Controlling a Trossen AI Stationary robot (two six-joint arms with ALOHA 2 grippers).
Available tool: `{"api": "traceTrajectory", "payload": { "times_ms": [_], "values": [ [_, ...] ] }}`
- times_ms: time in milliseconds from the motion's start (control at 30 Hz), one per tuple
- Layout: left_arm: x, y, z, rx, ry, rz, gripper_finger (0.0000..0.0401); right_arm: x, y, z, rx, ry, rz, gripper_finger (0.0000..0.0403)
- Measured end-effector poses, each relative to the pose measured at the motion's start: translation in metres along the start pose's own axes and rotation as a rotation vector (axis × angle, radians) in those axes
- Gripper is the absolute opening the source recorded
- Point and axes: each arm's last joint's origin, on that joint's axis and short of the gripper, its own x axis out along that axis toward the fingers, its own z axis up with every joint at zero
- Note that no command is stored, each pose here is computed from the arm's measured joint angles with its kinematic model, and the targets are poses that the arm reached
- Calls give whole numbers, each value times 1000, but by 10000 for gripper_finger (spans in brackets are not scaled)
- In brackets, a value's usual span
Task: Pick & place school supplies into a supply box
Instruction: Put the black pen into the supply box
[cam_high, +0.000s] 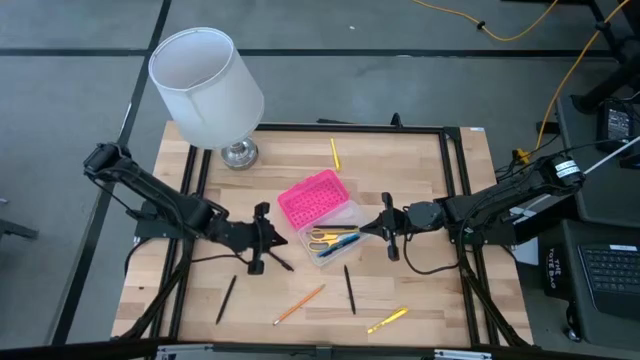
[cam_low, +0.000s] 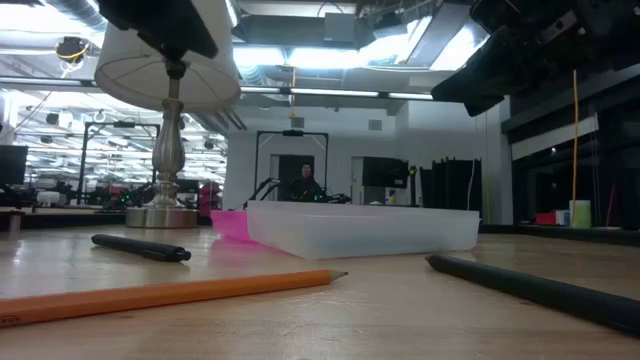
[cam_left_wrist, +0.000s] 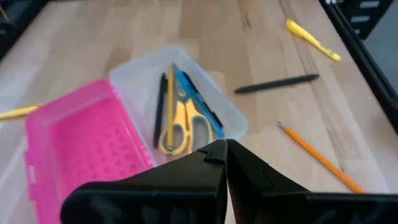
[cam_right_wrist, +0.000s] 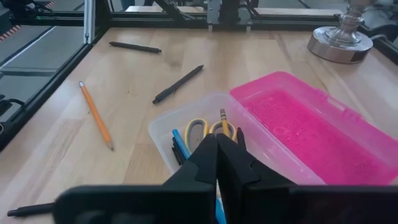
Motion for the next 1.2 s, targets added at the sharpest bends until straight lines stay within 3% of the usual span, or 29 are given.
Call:
{"api": "traceTrajectory", "payload": {
  "times_ms": [433, 667, 933, 1200],
  "values": [
    [27, -23, 20, 50, 160, -23, 3, 0, 0, 0, -81, -1, -4, 20],
    [28, -26, 29, 78, 158, -39, 3, 0, 0, 0, -149, -1, -4, 5],
    [29, -25, 27, 122, 155, -9, 5, 0, -1, 0, -199, -1, -4, 27],
    [29, -23, 25, 118, 171, 31, 52, 0, -1, 2, -247, -18, -5, 10]
  ]
}}
